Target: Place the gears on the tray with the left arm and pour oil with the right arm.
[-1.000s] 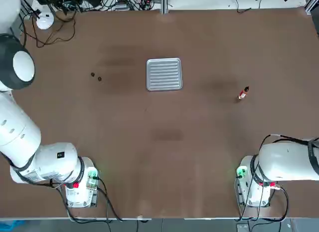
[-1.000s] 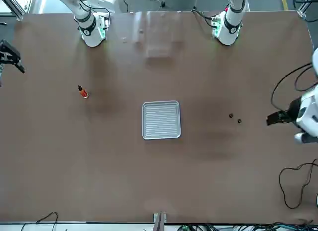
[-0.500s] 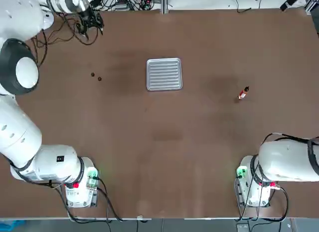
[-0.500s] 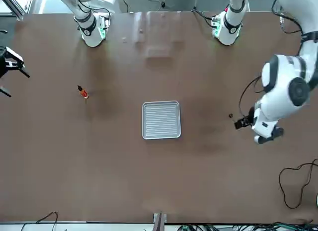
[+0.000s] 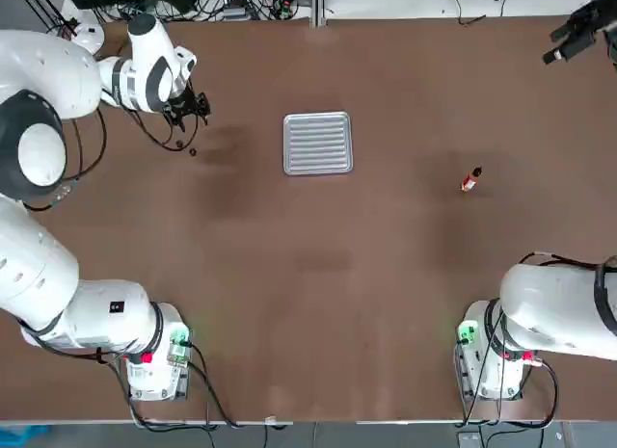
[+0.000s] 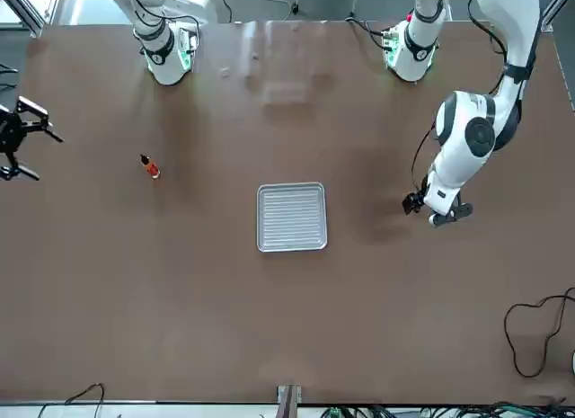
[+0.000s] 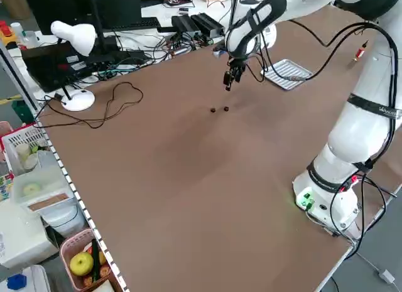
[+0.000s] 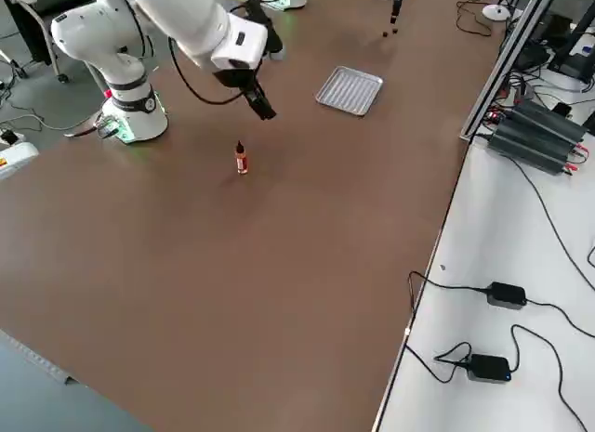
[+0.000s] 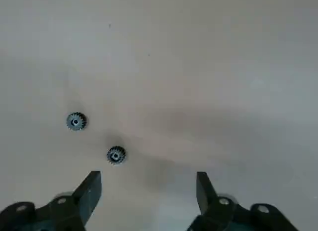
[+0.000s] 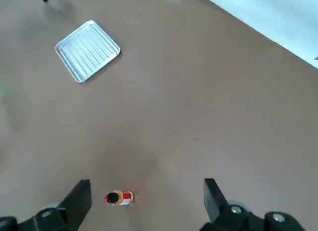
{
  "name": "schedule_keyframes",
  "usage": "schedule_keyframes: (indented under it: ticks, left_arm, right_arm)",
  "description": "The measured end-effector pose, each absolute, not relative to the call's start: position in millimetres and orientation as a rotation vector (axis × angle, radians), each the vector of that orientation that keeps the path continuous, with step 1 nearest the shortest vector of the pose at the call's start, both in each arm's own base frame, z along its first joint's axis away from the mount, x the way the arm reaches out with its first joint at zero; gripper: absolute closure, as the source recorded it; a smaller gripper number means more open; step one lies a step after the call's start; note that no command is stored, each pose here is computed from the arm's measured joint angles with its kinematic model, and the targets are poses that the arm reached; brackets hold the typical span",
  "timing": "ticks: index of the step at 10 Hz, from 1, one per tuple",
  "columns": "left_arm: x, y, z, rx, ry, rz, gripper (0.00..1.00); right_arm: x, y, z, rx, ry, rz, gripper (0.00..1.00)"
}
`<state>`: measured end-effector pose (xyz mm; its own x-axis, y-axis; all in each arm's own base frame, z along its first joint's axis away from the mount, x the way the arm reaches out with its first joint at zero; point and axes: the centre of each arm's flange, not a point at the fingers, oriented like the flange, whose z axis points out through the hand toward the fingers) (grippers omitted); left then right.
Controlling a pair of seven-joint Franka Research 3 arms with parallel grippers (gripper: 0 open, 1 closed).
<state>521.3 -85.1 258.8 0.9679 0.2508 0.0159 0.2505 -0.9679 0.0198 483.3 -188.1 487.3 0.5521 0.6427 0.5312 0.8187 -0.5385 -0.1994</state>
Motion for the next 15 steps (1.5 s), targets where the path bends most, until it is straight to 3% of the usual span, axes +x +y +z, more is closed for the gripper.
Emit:
schedule_keyframes:
  ticks: [3, 9, 11, 14, 15]
  left_arm:
    - [518, -75, 232, 3.141, 0.354, -0.001, 0.24]
    - [517, -52, 189, 3.123, 0.381, 0.013, 0.31]
    - [514, -52, 185, 3.126, 0.375, 0.004, 0.41]
    - [511, -51, 179, 3.133, 0.366, -0.014, 0.45]
    - [510, -50, 177, 3.133, 0.369, -0.021, 0.53]
  right_arm:
    - [467, -216, 408, -2.189, -1.283, -0.654, 0.00]
    - [443, -224, 287, -1.836, -1.401, -0.770, 0.00]
    - [431, -225, 264, -1.743, -1.397, -0.793, 0.00]
    - [406, -223, 220, -1.620, -1.374, -0.834, 0.00]
    - [401, -222, 206, -1.582, -1.369, -0.847, 0.00]
